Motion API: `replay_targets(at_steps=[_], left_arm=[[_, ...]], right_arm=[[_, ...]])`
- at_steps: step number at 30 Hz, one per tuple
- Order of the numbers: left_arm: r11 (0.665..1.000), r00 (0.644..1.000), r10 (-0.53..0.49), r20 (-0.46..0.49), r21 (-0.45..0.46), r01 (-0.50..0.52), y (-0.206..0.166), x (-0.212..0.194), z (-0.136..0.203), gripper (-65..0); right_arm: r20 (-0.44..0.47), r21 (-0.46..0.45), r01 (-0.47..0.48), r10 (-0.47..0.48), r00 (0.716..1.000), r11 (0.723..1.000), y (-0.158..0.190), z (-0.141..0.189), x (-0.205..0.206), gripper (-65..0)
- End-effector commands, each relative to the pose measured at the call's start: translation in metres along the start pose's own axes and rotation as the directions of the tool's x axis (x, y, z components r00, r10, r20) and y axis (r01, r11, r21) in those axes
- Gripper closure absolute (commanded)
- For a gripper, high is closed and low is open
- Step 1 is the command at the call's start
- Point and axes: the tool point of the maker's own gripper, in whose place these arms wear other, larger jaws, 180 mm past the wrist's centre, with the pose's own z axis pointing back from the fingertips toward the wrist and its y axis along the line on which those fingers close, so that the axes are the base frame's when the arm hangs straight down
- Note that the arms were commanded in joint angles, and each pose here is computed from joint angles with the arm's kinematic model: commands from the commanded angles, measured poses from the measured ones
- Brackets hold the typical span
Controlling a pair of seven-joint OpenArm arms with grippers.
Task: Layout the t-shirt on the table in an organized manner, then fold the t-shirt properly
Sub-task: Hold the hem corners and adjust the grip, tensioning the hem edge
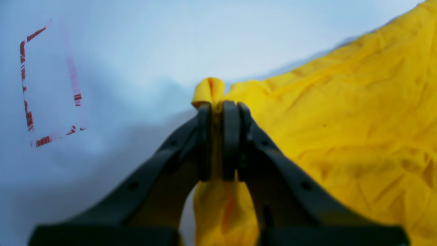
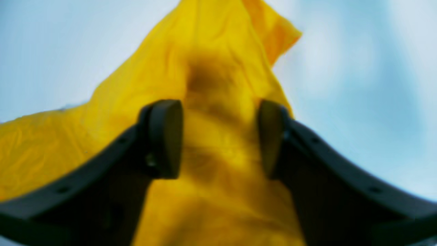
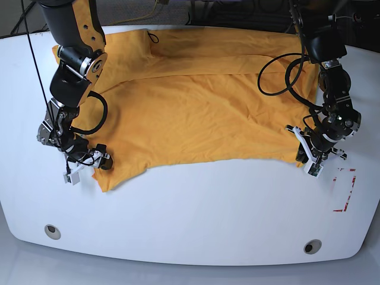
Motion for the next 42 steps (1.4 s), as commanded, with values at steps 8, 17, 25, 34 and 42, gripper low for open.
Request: replay_targets(at_steps=[8, 17, 25, 34, 42], left_arm=[[1.000, 0.998, -0.015, 0.056, 0.025, 0.013, 0.012, 0.020, 0.005, -2.7], [1.000, 0.998, -0.015, 0.056, 0.025, 0.013, 0.012, 0.020, 0.005, -2.7], [1.000, 0.998, -0.015, 0.054, 0.026, 0.014, 0.012, 0.020, 0.005, -2.7], [1.000, 0.998, -0.015, 0.055, 0.026, 0.014, 0.013, 0.020, 0.005, -2.7], [1.000, 0.998, -0.016, 0.057, 0.025, 0.014, 0.012, 0.021, 0.005, -2.7]], right_arm=[[0.041, 0.002, -0.023, 0.023, 0.999, 1.000, 0.002, 0.005, 0.021, -2.0], [0.051, -0.014, -0.047, 0.047, 0.998, 0.999, 0.000, 0.011, 0.031, -15.0], [0.094, -0.093, -0.137, 0.146, 0.985, 0.986, -0.006, 0.039, 0.054, -41.9], [0.095, -0.103, -0.116, 0.126, 0.988, 0.988, -0.020, 0.041, 0.051, -47.5], [0.108, -0.084, -0.047, 0.056, 0.993, 0.995, -0.035, 0.032, 0.034, -47.6]])
